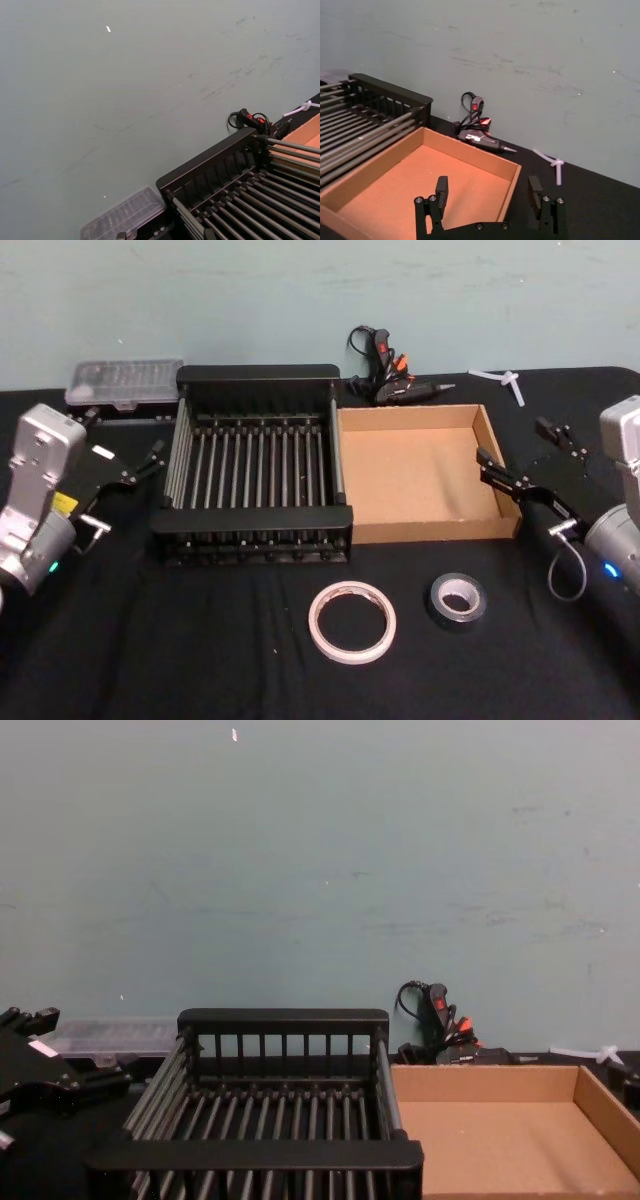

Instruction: Pick up the white tape and place it into the black box , Pick up the silver tape and place it into the brown box.

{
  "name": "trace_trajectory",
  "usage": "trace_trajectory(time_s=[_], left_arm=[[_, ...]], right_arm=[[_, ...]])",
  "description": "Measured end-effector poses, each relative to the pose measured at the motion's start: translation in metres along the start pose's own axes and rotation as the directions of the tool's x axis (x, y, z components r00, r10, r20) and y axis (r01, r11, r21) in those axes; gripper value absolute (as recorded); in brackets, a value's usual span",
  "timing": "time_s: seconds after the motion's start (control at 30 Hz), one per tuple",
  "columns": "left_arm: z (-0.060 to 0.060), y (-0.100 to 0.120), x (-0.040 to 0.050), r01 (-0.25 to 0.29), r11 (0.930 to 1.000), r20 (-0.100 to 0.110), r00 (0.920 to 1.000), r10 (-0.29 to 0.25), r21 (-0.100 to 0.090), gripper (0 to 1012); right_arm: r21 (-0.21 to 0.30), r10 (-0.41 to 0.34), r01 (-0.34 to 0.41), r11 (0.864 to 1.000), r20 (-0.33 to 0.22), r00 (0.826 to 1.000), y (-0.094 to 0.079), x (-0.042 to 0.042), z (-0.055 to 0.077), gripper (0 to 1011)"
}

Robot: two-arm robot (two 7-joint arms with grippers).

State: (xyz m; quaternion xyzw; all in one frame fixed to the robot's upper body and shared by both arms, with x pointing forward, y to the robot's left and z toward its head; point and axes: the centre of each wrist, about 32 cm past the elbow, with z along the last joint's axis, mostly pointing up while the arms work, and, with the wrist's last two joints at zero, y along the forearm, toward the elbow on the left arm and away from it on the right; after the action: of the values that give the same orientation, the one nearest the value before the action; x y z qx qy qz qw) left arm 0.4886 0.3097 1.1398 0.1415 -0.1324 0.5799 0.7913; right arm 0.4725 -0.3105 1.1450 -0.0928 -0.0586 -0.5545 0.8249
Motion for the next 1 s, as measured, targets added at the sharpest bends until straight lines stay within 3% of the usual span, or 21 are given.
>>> trace_trajectory(time_s=[0.6, 1.0], left_arm=[[0.0, 0.0, 0.0, 0.0, 1.0, 0.0, 1.0, 0.0, 0.0, 1001], [0.0, 0.0, 0.0, 0.0, 1.0, 0.0, 1.0, 0.0, 0.0, 1001]], right_arm=[[-0.028, 0.076, -0.078, 0.997, -0.079, 0.994, -0.031, -0.0137, 0.006, 1002], [-0.07, 0.149, -0.157, 0.985, -0.111, 0.983, -0.062, -0.0246, 0.007, 1000]])
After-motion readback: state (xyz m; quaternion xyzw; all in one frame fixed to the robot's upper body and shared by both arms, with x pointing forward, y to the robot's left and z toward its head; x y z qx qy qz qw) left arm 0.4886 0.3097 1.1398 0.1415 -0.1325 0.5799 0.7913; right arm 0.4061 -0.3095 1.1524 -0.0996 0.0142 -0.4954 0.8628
